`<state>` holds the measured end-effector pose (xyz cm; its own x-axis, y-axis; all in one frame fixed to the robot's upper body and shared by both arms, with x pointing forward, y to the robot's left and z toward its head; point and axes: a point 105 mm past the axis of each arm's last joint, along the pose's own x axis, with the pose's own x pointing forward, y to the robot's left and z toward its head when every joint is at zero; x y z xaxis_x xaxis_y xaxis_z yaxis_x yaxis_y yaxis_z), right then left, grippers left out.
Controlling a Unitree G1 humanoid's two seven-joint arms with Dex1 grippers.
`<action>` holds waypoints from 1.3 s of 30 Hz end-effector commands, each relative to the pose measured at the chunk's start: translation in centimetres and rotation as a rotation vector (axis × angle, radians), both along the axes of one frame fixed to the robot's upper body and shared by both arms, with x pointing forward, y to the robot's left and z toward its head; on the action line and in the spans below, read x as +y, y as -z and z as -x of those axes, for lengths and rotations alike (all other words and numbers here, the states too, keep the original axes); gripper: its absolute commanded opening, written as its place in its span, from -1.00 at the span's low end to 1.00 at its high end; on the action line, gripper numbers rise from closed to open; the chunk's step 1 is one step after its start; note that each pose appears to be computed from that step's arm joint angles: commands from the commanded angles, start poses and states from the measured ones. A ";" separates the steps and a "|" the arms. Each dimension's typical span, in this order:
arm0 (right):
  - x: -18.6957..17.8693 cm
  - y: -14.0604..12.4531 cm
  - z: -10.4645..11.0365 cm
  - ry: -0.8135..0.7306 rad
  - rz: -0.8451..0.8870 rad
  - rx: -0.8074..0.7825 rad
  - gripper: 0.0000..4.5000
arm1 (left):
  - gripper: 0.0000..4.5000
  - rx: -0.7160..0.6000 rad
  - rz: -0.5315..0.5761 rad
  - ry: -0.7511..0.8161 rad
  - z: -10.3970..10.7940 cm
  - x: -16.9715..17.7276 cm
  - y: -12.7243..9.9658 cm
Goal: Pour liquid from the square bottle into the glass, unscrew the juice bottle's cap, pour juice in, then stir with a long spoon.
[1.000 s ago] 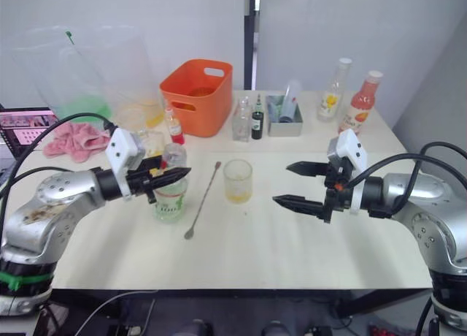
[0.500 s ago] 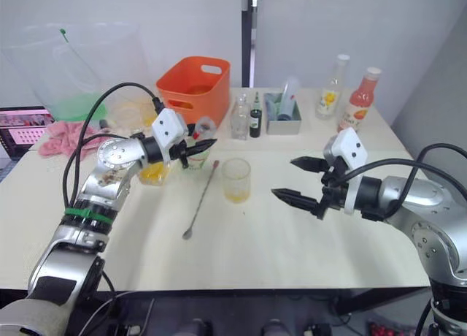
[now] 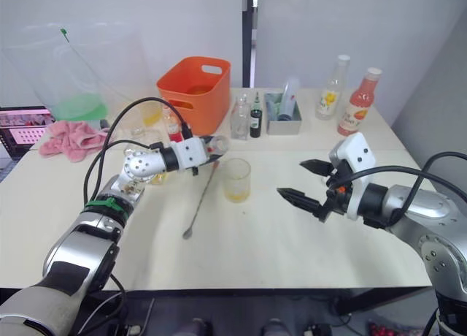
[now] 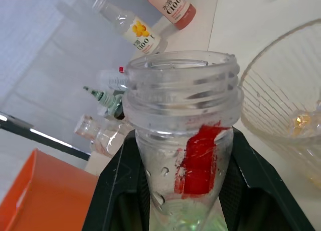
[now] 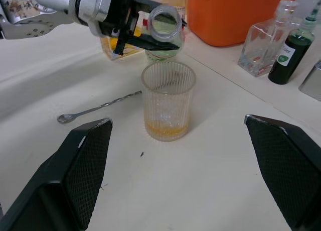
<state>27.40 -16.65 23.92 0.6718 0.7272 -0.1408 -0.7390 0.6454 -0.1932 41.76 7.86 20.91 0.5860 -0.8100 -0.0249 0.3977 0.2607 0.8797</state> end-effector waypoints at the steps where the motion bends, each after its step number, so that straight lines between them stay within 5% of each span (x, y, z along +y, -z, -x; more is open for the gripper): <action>1: -0.3 -1.2 0.6 0.009 0.016 -0.060 0.99 | -0.47 -0.147 -0.018 0.006 0.0 -0.7 -2.6; 39: -0.4 -0.6 0.6 0.021 0.004 -0.051 0.99 | -0.47 -0.591 -0.297 -0.041 -0.9 -1.6 -2.9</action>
